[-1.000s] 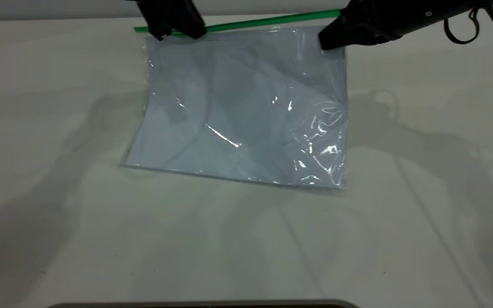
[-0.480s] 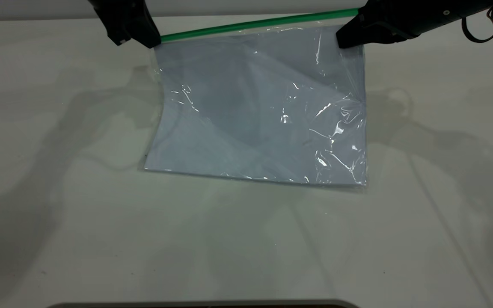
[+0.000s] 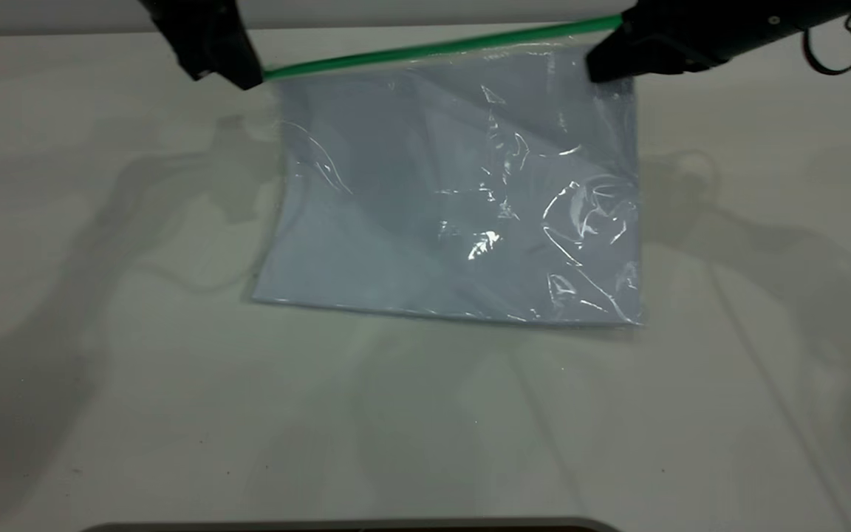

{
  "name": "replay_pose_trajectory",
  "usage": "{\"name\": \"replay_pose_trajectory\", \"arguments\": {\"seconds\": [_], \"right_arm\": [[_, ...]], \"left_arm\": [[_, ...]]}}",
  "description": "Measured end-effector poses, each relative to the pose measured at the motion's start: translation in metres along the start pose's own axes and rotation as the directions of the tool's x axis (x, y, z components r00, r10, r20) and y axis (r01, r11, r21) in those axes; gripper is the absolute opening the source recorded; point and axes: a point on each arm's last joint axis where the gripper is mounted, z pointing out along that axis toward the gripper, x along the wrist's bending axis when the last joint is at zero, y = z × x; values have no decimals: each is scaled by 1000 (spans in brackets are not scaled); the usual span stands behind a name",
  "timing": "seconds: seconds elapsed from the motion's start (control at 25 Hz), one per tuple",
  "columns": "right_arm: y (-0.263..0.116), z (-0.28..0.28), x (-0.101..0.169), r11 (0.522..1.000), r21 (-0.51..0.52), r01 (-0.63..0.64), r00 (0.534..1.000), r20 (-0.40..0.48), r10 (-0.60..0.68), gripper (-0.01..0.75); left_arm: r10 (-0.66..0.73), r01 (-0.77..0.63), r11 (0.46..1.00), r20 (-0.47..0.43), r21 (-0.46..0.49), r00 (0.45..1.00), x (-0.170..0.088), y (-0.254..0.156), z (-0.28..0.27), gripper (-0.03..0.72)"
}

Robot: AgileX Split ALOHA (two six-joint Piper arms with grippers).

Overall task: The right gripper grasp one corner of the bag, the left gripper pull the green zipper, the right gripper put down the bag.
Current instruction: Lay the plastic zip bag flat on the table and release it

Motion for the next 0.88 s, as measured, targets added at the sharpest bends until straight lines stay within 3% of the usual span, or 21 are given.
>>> {"name": "replay_pose_trajectory", "arguments": {"seconds": [0.2, 0.32, 0.44, 0.56, 0.88], "right_arm": [[-1, -2, -6, 998, 2, -61, 997, 39, 61, 532], [-2, -3, -12, 995, 16, -100, 989, 110, 98, 635], [7, -16, -15, 996, 15, -90, 975, 204, 85, 653], [33, -43, -6, 997, -42, -58, 969, 238, 66, 632], [97, -154, 60, 976, -218, 9, 989, 146, 24, 578]], "left_arm": [[-57, 57, 998, -6, 8, 998, 1, -2, 0, 358], [-147, 147, 989, -17, 3, 989, 3, 0, -6, 462], [-265, 263, 964, -56, -28, 963, 7, 8, -29, 531], [-380, 373, 925, -110, -77, 919, 12, 21, -67, 555], [-607, 585, 795, -205, -164, 768, -4, 44, -202, 563]]}}
